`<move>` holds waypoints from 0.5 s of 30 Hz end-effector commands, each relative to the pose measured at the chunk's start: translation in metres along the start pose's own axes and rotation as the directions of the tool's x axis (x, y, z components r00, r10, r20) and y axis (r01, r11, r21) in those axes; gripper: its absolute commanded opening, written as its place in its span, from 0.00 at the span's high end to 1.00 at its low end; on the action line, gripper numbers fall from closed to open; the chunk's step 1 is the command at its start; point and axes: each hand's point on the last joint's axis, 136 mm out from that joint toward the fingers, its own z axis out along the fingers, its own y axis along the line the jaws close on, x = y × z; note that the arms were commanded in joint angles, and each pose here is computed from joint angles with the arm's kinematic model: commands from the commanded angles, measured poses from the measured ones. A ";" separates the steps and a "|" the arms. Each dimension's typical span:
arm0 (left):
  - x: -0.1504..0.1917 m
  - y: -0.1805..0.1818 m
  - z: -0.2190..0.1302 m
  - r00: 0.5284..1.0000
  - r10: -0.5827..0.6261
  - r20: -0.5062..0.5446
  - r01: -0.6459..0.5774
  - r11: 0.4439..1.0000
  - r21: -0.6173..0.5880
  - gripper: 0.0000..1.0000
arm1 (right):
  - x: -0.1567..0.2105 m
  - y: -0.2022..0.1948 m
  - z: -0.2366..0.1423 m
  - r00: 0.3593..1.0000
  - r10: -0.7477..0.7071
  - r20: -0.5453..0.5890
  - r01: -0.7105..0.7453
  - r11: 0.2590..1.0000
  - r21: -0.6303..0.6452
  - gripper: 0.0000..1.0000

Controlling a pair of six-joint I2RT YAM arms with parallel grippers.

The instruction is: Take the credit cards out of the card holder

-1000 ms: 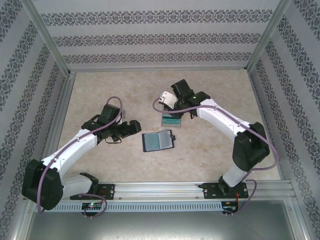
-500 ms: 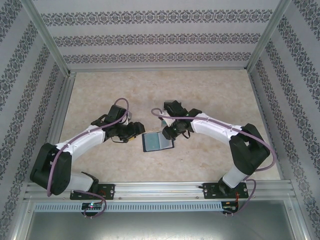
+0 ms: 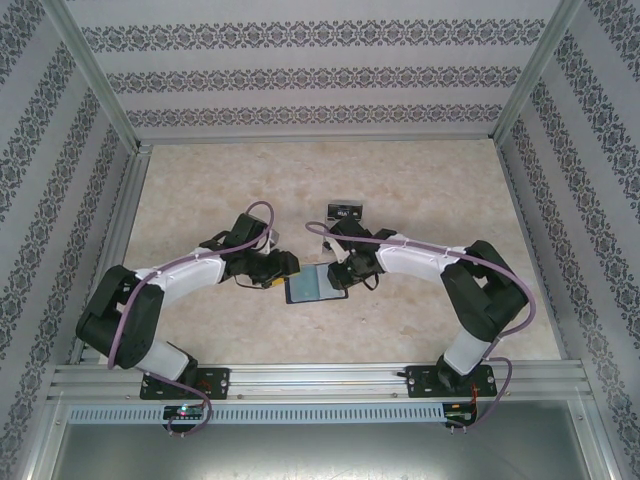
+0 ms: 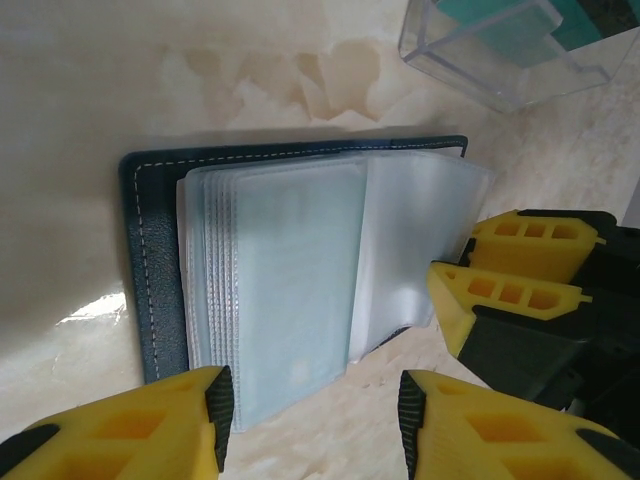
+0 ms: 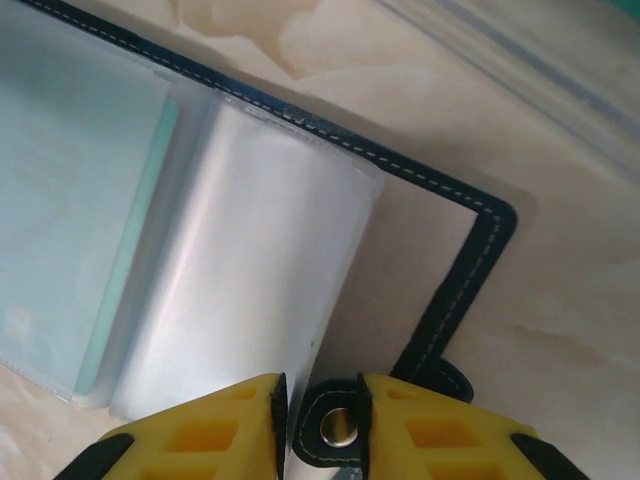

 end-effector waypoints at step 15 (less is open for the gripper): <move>0.009 0.002 0.029 0.996 0.038 -0.082 -0.038 0.999 -0.004 0.51 | 0.013 0.006 0.013 0.998 0.056 -0.034 -0.056 0.998 -0.015 0.72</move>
